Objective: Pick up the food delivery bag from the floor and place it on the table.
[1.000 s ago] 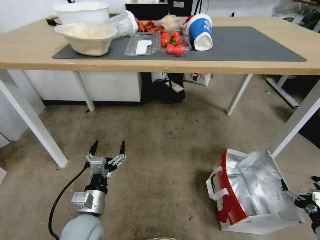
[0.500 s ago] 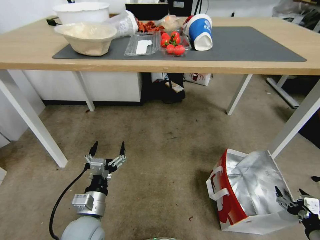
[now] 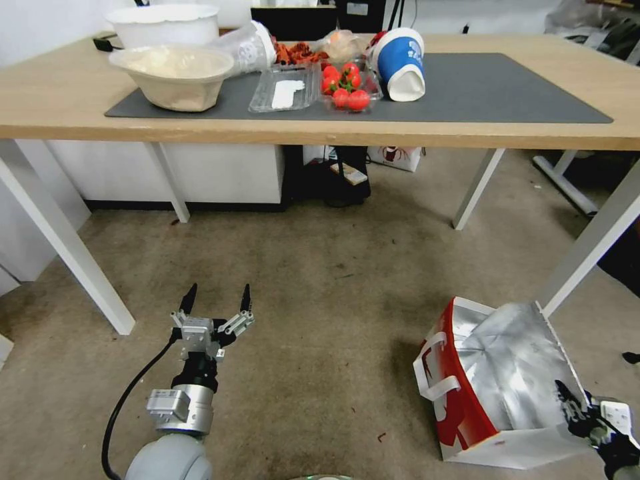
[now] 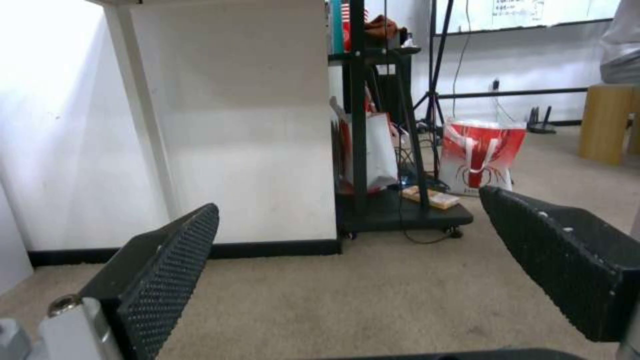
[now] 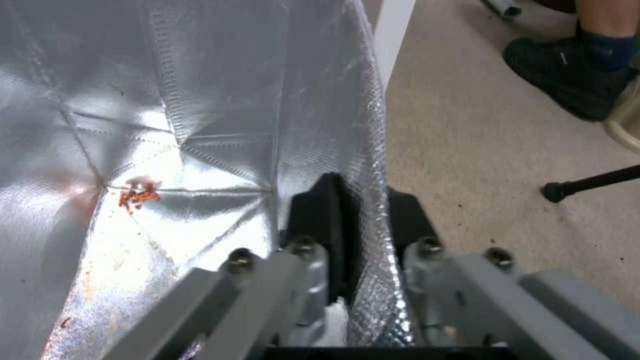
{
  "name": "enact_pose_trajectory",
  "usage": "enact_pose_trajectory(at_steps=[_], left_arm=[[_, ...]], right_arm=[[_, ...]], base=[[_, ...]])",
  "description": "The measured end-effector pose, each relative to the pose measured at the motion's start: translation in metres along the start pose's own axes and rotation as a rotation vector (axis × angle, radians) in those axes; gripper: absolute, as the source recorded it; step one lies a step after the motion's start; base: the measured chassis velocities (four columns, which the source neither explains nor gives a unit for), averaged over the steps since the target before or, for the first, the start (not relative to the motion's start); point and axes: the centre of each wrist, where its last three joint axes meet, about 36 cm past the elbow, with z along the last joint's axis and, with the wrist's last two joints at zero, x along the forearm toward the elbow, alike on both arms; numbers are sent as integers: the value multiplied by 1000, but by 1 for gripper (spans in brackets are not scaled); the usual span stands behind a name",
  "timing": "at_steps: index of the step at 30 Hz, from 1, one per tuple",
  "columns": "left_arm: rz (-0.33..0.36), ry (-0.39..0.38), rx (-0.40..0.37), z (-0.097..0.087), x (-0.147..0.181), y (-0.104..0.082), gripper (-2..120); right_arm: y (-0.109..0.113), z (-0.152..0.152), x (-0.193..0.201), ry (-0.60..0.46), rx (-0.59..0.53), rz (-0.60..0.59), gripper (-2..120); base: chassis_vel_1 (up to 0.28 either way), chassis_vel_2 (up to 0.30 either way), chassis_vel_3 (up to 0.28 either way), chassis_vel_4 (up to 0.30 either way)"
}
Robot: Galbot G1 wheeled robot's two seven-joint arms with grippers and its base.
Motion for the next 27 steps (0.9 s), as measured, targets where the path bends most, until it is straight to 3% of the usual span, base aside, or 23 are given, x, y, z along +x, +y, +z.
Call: enact_pose_trajectory(at_steps=[1,3,15,27], left_arm=[[0,1,1,0,0,0,98],[1,2,2,1,1,-1,98],[-10,6,-8,5,0,2,98],[-33,23,-16,18,-5,2,98]], right_arm=[[0,0,0,0,0,3,1],[0,1,0,1,-1,7,0],[5,-11,0,-49,-6,-4,0],[46,-67,10,-240,-18,-164,0]], base=[[0,0,0,0],[0,0,0,0],[0,0,0,0],[0,0,0,0]])
